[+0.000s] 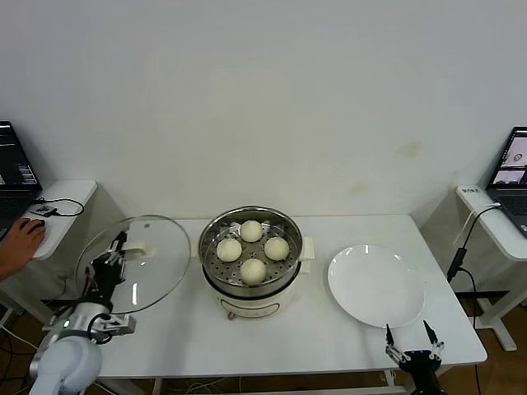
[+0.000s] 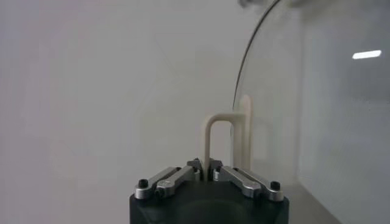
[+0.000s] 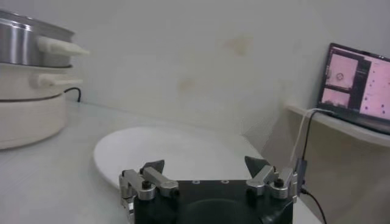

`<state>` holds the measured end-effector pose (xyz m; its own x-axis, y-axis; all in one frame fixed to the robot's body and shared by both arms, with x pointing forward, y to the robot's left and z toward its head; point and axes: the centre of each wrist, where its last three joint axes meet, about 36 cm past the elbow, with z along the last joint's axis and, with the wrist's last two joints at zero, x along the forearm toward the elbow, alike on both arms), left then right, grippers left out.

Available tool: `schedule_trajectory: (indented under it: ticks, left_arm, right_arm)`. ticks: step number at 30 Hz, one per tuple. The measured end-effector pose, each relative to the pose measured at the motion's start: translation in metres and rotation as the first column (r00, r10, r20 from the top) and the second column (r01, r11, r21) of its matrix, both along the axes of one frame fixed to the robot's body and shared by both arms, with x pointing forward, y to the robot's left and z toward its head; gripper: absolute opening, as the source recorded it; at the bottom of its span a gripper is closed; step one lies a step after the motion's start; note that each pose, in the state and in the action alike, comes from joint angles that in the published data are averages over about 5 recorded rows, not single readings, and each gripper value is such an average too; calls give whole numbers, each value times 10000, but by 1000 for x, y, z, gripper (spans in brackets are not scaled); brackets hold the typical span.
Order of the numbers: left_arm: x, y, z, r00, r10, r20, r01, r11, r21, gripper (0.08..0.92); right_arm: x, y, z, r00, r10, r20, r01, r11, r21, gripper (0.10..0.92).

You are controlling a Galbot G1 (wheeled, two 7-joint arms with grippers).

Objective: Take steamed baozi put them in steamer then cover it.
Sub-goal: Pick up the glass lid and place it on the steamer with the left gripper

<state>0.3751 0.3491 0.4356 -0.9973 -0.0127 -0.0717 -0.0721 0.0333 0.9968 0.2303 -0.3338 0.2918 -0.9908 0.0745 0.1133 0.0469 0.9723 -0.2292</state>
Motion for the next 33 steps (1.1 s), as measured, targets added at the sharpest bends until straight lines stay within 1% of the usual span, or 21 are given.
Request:
schedule_trajectory:
  ticks: [3, 9, 14, 20, 25, 33]
  left_arm:
    - [5, -20, 7, 9997, -262, -21, 261, 9992, -289, 143]
    - [20, -67, 10, 9968, -748, -271, 725, 9942, -791, 143]
    - [34, -106, 15, 9940, -1002, -433, 954, 9903, -1014, 143]
    - [51, -148, 20, 9927, -1043, -606, 979, 9900, -1012, 143]
    - [65, -177, 23, 9933, -912, -708, 844, 9919, -945, 143]
    - [78, -217, 24, 9923, -815, -928, 748, 9945, -736, 143]
  right_arm:
    - [2, 7, -1, 9999, 113, 41, -113, 9999, -5, 823]
    - [7, 25, -5, 9994, 356, 21, -356, 9994, -51, 823]
    - [10, 38, -10, 9986, 532, -55, -533, 9983, -216, 823]
    - [10, 46, -17, 9972, 705, -243, -717, 9960, -530, 823]
    - [12, 53, -21, 9960, 822, -359, -844, 9941, -680, 823]
    - [9, 60, -27, 9928, 1036, -604, -1083, 9909, -798, 823]
